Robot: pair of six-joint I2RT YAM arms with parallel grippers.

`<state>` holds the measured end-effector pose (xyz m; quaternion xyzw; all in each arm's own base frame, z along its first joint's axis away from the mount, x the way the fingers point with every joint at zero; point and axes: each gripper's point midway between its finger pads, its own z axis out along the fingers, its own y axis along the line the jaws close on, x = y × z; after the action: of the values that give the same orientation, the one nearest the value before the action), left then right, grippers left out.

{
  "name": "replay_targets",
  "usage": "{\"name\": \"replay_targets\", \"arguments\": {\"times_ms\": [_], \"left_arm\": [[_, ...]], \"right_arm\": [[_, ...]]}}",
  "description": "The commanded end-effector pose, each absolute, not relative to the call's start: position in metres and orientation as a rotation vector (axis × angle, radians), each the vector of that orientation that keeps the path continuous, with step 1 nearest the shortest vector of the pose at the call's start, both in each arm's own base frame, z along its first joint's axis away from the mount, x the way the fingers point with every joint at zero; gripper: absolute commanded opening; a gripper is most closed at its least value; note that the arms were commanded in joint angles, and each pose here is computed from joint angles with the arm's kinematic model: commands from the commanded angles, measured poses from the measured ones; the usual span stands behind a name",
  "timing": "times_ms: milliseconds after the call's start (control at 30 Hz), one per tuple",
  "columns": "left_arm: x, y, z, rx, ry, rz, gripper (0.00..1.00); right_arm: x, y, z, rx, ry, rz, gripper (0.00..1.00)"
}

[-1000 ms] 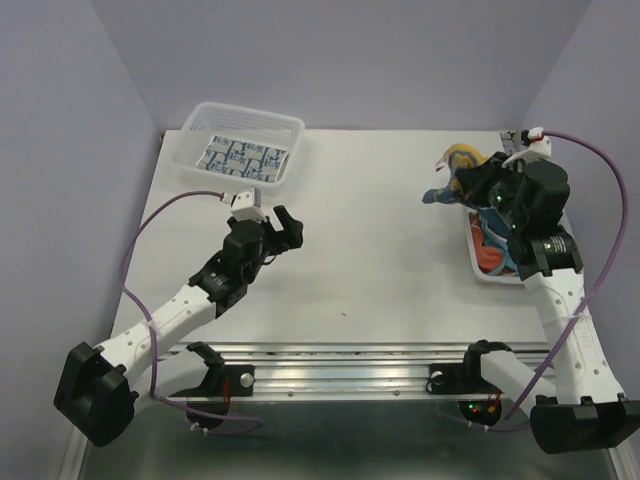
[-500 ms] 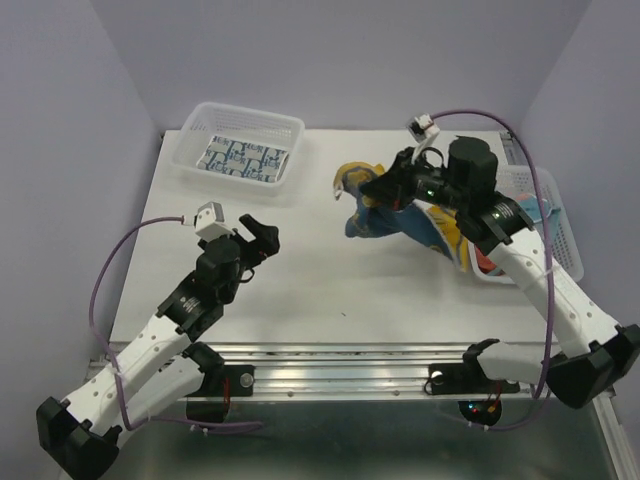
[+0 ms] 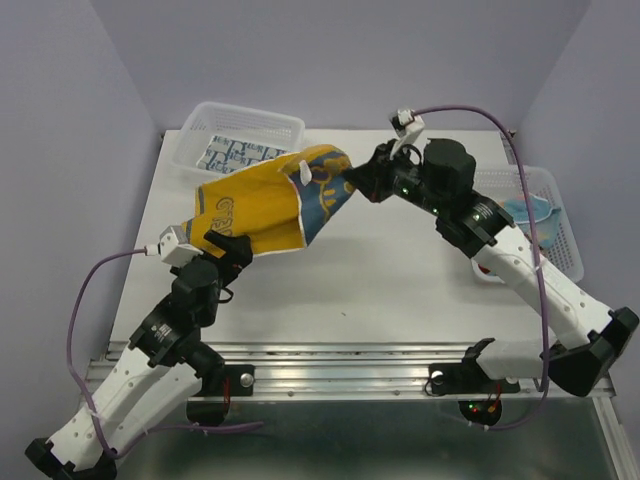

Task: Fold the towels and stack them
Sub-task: Move the towel to the center of the board

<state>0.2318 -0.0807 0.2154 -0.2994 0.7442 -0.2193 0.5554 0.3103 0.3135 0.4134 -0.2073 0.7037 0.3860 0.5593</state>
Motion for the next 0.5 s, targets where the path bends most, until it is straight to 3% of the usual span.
{"name": "replay_targets", "arguments": {"times_ms": [0,67,100,133,167,200,267,467], "left_arm": [[0.228,-0.066,0.221,-0.792,1.713,-0.488,0.99],[0.228,-0.066,0.219,-0.809,1.711,-0.494,0.99],[0.228,-0.066,0.218,-0.811,1.710,-0.494,0.99],[0.229,-0.066,0.216,-0.812,1.712,-0.488,0.99],[0.231,-0.067,0.214,-0.811,1.718,-0.484,0.99],[0.233,-0.070,0.207,-0.807,1.736,-0.470,0.99],[0.237,-0.073,0.203,-0.804,1.753,-0.453,0.99],[0.254,-0.087,0.189,-0.789,1.833,-0.391,0.99]], "right_arm": [[0.338,0.236,0.345,-0.161,1.756,0.653,0.16],[0.343,0.207,0.294,-0.068,1.850,0.604,0.22],[0.342,0.176,0.233,0.031,1.964,0.548,0.29],[0.343,0.158,0.213,0.093,1.994,0.518,0.37],[0.340,0.142,0.190,0.150,2.034,0.479,0.48],[0.337,0.119,0.169,0.218,2.074,0.422,0.73],[0.336,0.109,0.168,0.229,2.084,0.385,0.97],[0.331,0.144,0.226,0.030,1.991,0.577,1.00]]}}
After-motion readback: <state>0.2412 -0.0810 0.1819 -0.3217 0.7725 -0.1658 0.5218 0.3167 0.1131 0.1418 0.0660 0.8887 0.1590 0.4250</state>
